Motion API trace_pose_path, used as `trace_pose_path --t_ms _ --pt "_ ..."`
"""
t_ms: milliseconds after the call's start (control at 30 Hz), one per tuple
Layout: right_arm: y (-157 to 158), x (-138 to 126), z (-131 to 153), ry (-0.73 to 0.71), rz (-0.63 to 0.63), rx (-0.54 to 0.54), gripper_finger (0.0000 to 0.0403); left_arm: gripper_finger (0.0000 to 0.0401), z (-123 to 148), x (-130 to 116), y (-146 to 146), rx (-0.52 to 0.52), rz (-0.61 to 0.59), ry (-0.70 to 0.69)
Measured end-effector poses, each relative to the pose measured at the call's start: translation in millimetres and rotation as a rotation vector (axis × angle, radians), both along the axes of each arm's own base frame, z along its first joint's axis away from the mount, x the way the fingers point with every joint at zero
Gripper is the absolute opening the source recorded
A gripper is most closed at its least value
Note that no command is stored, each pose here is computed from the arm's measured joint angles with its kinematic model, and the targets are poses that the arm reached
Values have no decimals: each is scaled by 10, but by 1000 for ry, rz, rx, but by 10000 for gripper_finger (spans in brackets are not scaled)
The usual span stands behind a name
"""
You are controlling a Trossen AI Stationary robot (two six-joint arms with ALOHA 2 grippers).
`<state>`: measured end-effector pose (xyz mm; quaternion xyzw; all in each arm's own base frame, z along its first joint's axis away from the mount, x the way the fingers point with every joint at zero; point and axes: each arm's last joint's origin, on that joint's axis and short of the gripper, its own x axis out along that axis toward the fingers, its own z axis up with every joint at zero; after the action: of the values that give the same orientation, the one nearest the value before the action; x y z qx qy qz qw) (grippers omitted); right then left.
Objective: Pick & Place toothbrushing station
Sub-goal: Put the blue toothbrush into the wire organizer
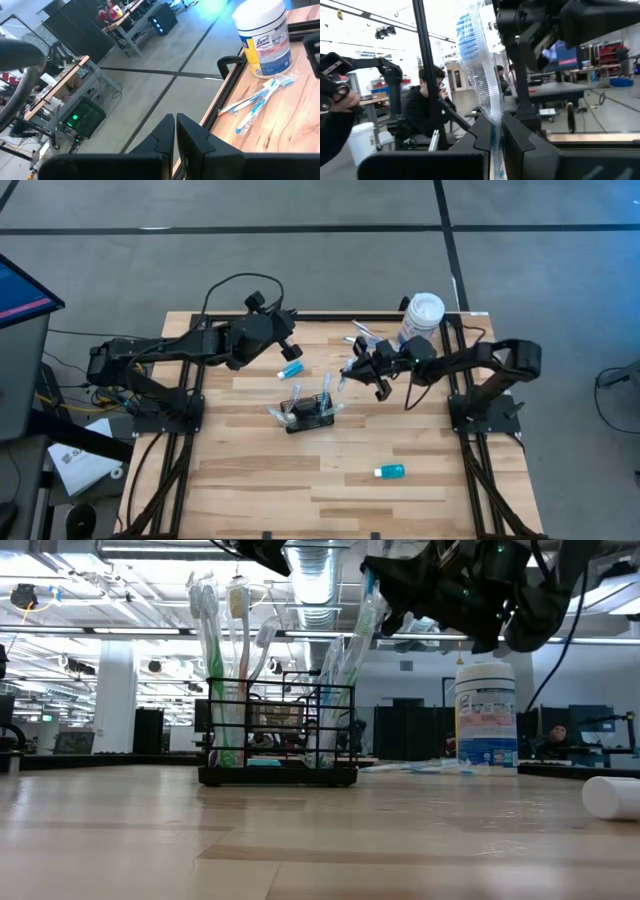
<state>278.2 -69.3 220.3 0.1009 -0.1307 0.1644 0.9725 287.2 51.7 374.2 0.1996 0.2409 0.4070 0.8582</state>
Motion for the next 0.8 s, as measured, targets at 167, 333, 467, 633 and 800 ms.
trace_pose_path --t_ms 167,333,467,633,800 --pt "5 72 -159 17 10 18 12 12 1 0 -1 -1 0 -2" --pt "68 133 -298 -12 36 11 11 12 1 1 -1 -2 1 -4" --pt "107 187 -391 4 20 2 11 12 4 3 -1 -19 5 -32" --pt "144 273 -361 -24 2 -19 13 12 0 19 -33 -42 -53 -36" --pt "170 277 -364 -31 1 -43 11 12 -1 21 -39 -59 -51 -56"
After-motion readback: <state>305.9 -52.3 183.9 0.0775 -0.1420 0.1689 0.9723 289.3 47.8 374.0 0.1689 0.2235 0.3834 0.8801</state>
